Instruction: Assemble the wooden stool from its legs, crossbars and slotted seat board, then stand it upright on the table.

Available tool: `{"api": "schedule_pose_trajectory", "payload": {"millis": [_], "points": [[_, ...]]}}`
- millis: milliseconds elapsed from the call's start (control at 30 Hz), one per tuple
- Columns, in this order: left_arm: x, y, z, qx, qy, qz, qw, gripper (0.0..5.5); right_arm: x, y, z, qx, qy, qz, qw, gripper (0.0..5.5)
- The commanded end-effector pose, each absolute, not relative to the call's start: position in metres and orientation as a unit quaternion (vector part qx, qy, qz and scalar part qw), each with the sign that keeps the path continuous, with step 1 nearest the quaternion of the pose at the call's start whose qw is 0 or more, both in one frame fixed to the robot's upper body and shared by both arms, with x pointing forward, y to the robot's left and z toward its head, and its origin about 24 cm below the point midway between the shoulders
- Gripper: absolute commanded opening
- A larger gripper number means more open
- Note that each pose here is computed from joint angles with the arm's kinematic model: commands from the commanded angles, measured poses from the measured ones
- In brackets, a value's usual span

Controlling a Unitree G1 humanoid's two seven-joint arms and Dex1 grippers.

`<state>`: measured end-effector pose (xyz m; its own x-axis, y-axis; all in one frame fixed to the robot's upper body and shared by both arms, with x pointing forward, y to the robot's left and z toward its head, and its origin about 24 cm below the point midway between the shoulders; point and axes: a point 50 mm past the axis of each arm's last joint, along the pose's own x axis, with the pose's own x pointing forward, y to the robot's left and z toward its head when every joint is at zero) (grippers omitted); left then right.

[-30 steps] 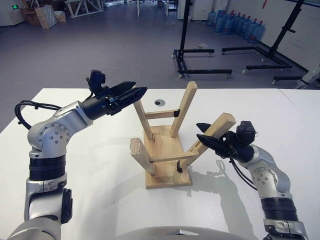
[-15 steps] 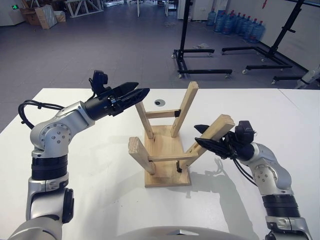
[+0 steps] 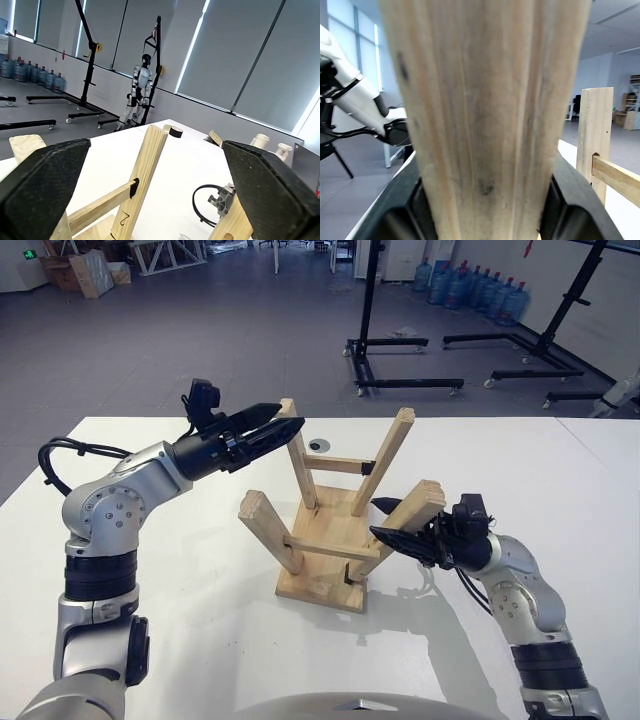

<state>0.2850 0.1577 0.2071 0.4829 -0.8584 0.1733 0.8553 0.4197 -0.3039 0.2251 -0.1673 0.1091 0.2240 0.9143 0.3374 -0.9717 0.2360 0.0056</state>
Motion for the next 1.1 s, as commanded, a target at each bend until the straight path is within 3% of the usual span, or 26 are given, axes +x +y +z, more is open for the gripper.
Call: {"api": "schedule_pose_trajectory", "payload": {"millis": [33, 233, 300, 400, 533, 700, 900, 1100], "points": [[0.287, 0.151, 0.228, -0.154, -0.032, -0.486, 0.86, 4.81, 0.228, -0.164, 0.105, 0.091, -0.12, 0.59, 0.793, 2.06], [0.303, 0.167, 0.286, -0.103, -0.149, -0.358, 0.916, 4.81, 0.256, -0.149, 0.112, 0.077, -0.137, 0.557, 0.816, 2.06], [0.298, 0.164, 0.308, -0.029, -0.185, -0.334, 0.924, 4.81, 0.266, -0.144, 0.114, 0.071, -0.14, 0.546, 0.823, 2.06], [0.287, 0.148, 0.312, 0.124, -0.214, -0.312, 0.917, 4.81, 0.277, -0.137, 0.113, 0.072, -0.139, 0.53, 0.833, 2.06], [0.274, 0.14, 0.277, 0.296, -0.227, -0.3, 0.878, 4.81, 0.279, -0.128, 0.104, 0.079, -0.132, 0.512, 0.845, 2.06], [0.267, 0.137, 0.239, 0.416, -0.253, -0.279, 0.828, 4.81, 0.282, -0.118, 0.107, 0.1, -0.142, 0.502, 0.847, 2.06], [0.263, 0.127, 0.197, 0.417, -0.233, -0.315, 0.82, 4.81, 0.273, -0.115, 0.101, 0.108, -0.155, 0.494, 0.849, 2.06], [0.261, 0.122, 0.184, 0.405, -0.221, -0.332, 0.822, 4.81, 0.257, -0.121, 0.074, 0.111, -0.155, 0.469, 0.862, 2.06]]}}
